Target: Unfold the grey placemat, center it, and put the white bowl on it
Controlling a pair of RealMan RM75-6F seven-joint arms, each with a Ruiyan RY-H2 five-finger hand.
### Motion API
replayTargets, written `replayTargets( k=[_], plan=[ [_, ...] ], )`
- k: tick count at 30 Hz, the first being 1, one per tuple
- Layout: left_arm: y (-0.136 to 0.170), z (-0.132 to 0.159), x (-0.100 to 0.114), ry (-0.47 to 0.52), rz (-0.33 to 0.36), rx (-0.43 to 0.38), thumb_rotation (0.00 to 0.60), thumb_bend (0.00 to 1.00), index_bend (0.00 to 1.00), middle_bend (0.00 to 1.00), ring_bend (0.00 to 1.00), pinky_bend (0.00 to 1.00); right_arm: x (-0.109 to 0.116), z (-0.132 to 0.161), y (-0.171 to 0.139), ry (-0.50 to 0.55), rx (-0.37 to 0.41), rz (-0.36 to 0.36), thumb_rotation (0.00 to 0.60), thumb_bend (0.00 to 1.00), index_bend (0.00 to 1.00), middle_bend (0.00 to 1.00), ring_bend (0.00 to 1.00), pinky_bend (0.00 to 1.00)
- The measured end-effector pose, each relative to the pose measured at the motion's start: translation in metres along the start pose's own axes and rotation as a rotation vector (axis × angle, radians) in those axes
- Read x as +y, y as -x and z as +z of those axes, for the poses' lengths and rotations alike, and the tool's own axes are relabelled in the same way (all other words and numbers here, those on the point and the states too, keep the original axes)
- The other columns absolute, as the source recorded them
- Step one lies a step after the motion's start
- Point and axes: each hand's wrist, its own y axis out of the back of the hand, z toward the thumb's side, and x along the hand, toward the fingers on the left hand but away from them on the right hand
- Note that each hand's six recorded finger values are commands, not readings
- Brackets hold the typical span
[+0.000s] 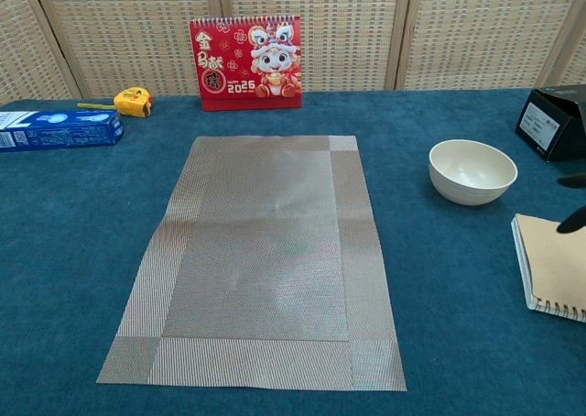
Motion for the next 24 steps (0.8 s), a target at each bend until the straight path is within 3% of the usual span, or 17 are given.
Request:
replayTargets(
  k=[12,24],
  plan=[
    [0.004,-0.018,0.008,0.016,0.009,0.033,0.6,0.18,0.0,0.0,0.0,0.0,-0.045,0.068,0.036,0.105,0.207,0.086,0.6,0.03,0.3,0.0,0.0,0.0],
    [0.002,-0.034,0.018,0.039,0.02,0.072,0.6,0.18,0.0,0.0,0.0,0.0,-0.071,0.114,0.056,0.196,0.279,0.093,0.6,0.03,0.28,0.0,0.0,0.0]
  ],
)
